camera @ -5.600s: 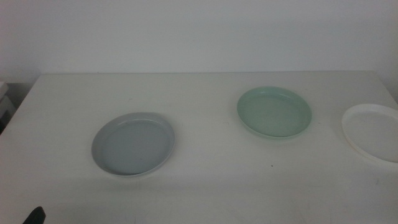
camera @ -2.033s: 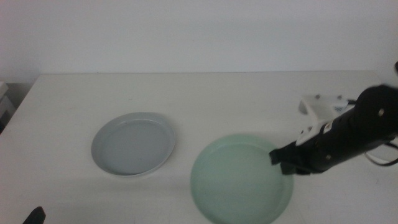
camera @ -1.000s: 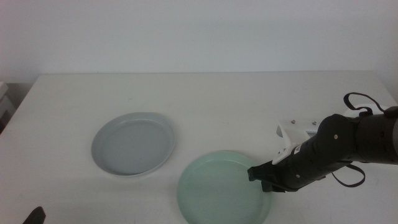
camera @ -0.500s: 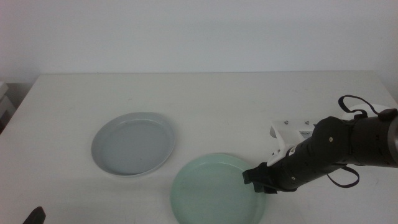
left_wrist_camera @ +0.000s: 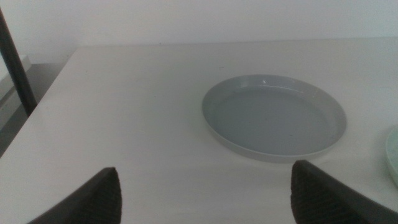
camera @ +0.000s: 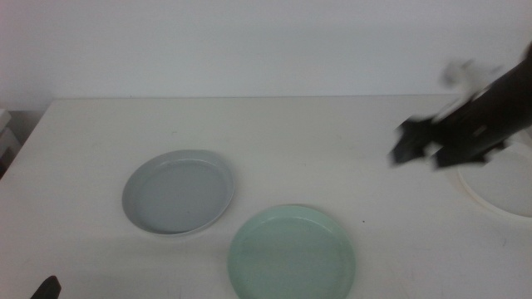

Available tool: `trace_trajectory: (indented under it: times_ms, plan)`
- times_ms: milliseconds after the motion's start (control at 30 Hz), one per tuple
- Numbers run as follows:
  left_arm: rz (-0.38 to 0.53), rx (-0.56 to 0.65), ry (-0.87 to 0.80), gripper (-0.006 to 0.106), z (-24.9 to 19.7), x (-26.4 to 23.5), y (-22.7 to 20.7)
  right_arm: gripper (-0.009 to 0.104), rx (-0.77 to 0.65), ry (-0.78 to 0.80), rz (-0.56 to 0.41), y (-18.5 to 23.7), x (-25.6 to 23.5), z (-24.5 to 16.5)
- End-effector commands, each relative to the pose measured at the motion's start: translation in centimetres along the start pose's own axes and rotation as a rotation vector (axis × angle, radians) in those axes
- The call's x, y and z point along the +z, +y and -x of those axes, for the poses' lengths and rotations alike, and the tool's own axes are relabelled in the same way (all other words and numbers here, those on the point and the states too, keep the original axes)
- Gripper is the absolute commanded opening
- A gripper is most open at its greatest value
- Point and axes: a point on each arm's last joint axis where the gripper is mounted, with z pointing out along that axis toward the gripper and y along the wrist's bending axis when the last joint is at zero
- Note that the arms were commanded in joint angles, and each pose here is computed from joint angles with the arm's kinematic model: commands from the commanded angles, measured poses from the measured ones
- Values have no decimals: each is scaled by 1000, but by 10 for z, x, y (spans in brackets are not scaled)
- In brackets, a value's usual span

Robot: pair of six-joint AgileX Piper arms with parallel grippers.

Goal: Stack the three bowls on top of each other.

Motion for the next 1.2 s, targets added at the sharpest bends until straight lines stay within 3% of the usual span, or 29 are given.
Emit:
trace_trajectory:
  times_ms: [0,233,500,767,1167]
  plan:
    - [2,-16,-94,103,9,-2,0,59,22,-110,-47,-21,-44,23]
    - [2,-16,-94,103,9,-2,0,59,215,-273,-236,-113,-93,53]
    - [2,-16,-94,103,9,-2,0,58,315,-227,-349,-204,-79,57]
    - [2,-17,-94,103,9,-2,0,53,413,-116,-358,-266,-36,52]
    - [2,-17,-94,103,9,-2,0,41,425,0,-340,-288,11,39]
